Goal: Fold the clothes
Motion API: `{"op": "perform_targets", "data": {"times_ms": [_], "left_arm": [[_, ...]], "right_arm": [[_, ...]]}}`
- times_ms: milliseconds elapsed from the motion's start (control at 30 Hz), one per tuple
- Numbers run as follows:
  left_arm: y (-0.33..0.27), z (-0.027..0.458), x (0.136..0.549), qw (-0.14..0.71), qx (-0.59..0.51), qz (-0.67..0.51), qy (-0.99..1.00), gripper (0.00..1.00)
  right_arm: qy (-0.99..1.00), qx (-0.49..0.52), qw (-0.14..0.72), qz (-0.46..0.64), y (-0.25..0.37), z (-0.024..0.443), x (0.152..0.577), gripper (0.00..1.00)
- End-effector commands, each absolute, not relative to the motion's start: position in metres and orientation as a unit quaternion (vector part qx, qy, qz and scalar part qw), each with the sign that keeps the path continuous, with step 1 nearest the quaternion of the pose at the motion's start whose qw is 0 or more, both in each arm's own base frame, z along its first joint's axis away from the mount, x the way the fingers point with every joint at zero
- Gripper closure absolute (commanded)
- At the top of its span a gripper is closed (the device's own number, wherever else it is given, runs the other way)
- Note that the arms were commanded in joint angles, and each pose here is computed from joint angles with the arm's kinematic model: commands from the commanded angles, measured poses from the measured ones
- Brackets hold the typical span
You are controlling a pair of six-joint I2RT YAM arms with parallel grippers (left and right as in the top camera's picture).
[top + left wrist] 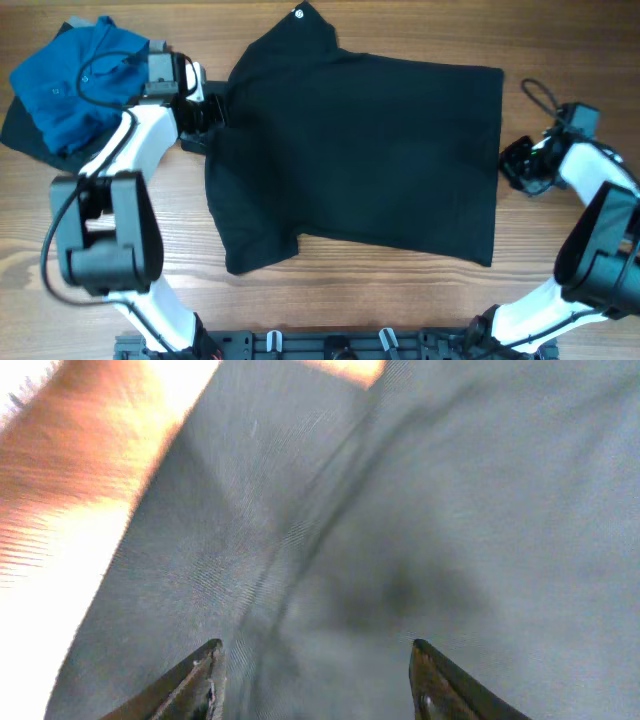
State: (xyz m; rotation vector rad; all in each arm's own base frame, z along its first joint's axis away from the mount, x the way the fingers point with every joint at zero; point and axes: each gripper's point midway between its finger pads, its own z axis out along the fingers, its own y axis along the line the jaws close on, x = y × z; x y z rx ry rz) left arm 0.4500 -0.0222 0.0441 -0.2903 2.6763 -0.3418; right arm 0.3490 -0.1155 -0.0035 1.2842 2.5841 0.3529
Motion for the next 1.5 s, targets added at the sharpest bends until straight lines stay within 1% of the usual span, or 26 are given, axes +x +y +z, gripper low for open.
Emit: {"op": "perform_targets", "data": {"times_ms": [0, 100, 133, 200, 300, 367, 467, 600, 667, 700, 800, 867, 900, 967, 1000, 1067, 1133, 1167, 1200, 1233, 1267, 1300, 1333, 1433, 1467], "left_arm": [[-0.019, 0.110, 0.450, 0.278, -0.098, -0.126, 0.947, 0.38], [-0.019, 0.132, 0.441, 0.287, -0.097, -0.127, 0.944, 0.37], [-0.019, 0.138, 0.434, 0.285, -0.097, -0.126, 0.945, 0.37], [-0.019, 0.149, 0.427, 0.288, -0.095, -0.126, 0.944, 0.37], [-0.020, 0.170, 0.408, 0.289, -0.096, -0.126, 0.944, 0.36], [-0.017, 0.171, 0.395, 0.273, -0.103, -0.117, 0.949, 0.31], [0.002, 0.158, 0.376, 0.233, -0.152, -0.075, 0.958, 0.31], [0.014, 0.151, 0.361, 0.202, -0.172, -0.068, 0.962, 0.30], [0.014, 0.144, 0.349, 0.173, -0.187, -0.067, 0.965, 0.31], [0.014, 0.141, 0.346, 0.164, -0.188, -0.066, 0.966, 0.31], [0.014, 0.141, 0.346, 0.164, -0.188, -0.066, 0.966, 0.31], [0.014, 0.142, 0.349, 0.170, -0.187, -0.067, 0.965, 0.31], [0.014, 0.142, 0.349, 0.170, -0.187, -0.067, 0.965, 0.30], [0.013, 0.142, 0.348, 0.168, -0.187, -0.071, 0.965, 0.30], [0.013, 0.142, 0.348, 0.167, -0.187, -0.071, 0.966, 0.30], [0.013, 0.142, 0.348, 0.168, -0.187, -0.071, 0.965, 0.29], [0.013, 0.142, 0.348, 0.168, -0.187, -0.071, 0.965, 0.29], [0.013, 0.142, 0.348, 0.168, -0.187, -0.071, 0.965, 0.29], [0.013, 0.142, 0.348, 0.168, -0.187, -0.071, 0.965, 0.29], [0.013, 0.142, 0.348, 0.168, -0.187, -0.071, 0.965, 0.29], [0.013, 0.142, 0.348, 0.168, -0.187, -0.071, 0.965, 0.29], [0.013, 0.142, 0.348, 0.168, -0.187, -0.071, 0.965, 0.28], [0.013, 0.142, 0.348, 0.168, -0.187, -0.071, 0.965, 0.28], [0.013, 0.142, 0.348, 0.168, -0.186, -0.071, 0.966, 0.27], [0.013, 0.142, 0.348, 0.168, -0.186, -0.070, 0.966, 0.25]], "right_arm": [[0.904, 0.398, 0.102, 0.118, -0.129, -0.015, 0.348, 0.73], [0.905, 0.370, 0.139, 0.156, -0.122, 0.036, 0.365, 0.69], [0.905, 0.346, 0.166, 0.181, -0.113, 0.064, 0.369, 0.67], [0.902, 0.329, 0.199, 0.197, -0.104, 0.102, 0.365, 0.63], [0.896, 0.312, 0.244, 0.200, -0.086, 0.167, 0.337, 0.58], [0.903, 0.302, 0.239, 0.190, -0.077, 0.181, 0.314, 0.53], [0.918, 0.306, 0.190, 0.163, -0.077, 0.163, 0.291, 0.49], [0.930, 0.273, 0.151, 0.194, -0.060, 0.131, 0.281, 0.43], [0.931, 0.286, 0.103, 0.202, -0.052, 0.103, 0.264, 0.43], [0.928, 0.300, 0.079, 0.206, -0.048, 0.089, 0.255, 0.41], [0.920, 0.345, 0.008, 0.186, -0.044, 0.050, 0.226, 0.39], [0.916, 0.365, -0.025, 0.165, -0.044, 0.032, 0.209, 0.20], [0.914, 0.368, -0.035, 0.164, -0.042, 0.025, 0.203, 0.15], [0.911, 0.375, -0.057, 0.166, -0.033, 0.011, 0.186, 0.15], [0.906, 0.375, -0.058, 0.185, -0.025, 0.005, 0.183, 0.15], [0.904, 0.380, -0.059, 0.188, -0.021, -0.003, 0.179, 0.17], [0.899, 0.384, -0.067, 0.199, -0.014, -0.007, 0.173, 0.20], [0.897, 0.385, -0.072, 0.206, -0.010, -0.008, 0.170, 0.23], [0.895, 0.385, -0.074, 0.211, -0.008, -0.008, 0.169, 0.29], [0.894, 0.385, -0.074, 0.215, -0.007, -0.008, 0.169, 0.30], [0.894, 0.386, -0.076, 0.215, -0.006, -0.008, 0.169, 0.37], [0.894, 0.387, -0.075, 0.215, -0.007, -0.007, 0.169, 0.58], [0.893, 0.389, -0.074, 0.214, -0.008, -0.007, 0.170, 0.57], [0.900, 0.391, -0.068, 0.182, -0.022, 0.000, 0.176, 0.35], [0.902, 0.393, -0.069, 0.166, -0.029, 0.006, 0.178, 0.32]]}}
